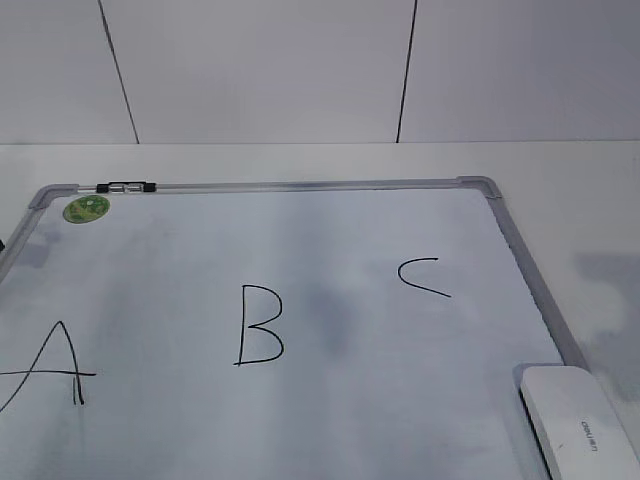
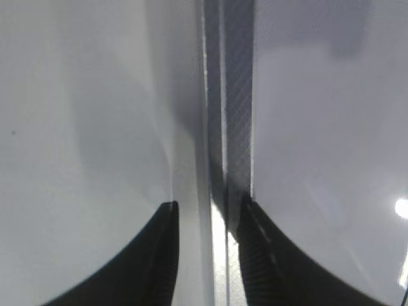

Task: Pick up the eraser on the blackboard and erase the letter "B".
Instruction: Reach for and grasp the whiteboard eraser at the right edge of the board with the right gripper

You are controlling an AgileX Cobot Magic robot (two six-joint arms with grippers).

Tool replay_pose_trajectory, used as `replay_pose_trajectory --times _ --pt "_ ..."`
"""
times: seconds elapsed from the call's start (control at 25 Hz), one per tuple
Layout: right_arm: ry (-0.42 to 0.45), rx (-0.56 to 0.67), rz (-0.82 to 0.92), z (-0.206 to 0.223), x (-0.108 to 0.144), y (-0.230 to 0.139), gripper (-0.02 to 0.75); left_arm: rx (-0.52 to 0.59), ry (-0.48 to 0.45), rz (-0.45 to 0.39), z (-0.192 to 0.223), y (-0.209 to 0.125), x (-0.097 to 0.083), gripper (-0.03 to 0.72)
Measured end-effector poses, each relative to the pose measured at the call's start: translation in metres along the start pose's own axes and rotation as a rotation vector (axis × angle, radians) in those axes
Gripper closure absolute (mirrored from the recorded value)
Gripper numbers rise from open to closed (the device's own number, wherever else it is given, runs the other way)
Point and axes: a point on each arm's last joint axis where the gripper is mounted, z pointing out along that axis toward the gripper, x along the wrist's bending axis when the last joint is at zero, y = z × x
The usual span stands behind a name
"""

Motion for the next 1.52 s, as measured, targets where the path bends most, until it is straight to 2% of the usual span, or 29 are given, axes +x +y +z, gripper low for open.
replay_pose_trajectory --times 0.32,0.56,0.64,1.04,1.24,1.52 --pt "0.000 0.000 0.000 0.000 0.000 0.000 0.243 0.010 -0.005 -0.002 0.003 0.002 0.000 0.456" --pt "0.003 0.002 0.015 0.000 0.000 0.000 0.243 0.014 -0.011 -0.006 0.003 0.002 0.000 0.617" --pt "0.003 0.005 0.034 0.000 0.000 0.000 0.244 0.013 -0.012 -0.007 0.003 0.002 0.000 0.650" --pt "0.031 0.040 0.054 0.001 0.003 -0.001 0.243 0.013 -0.014 -0.010 0.003 0.003 0.000 0.659" --pt "0.102 0.125 0.097 0.013 0.011 0.006 0.240 0.013 -0.014 -0.011 0.003 0.003 0.000 0.659" --pt "0.151 0.219 0.132 0.037 0.017 0.023 0.123 0.013 -0.015 -0.012 0.003 0.003 0.000 0.659"
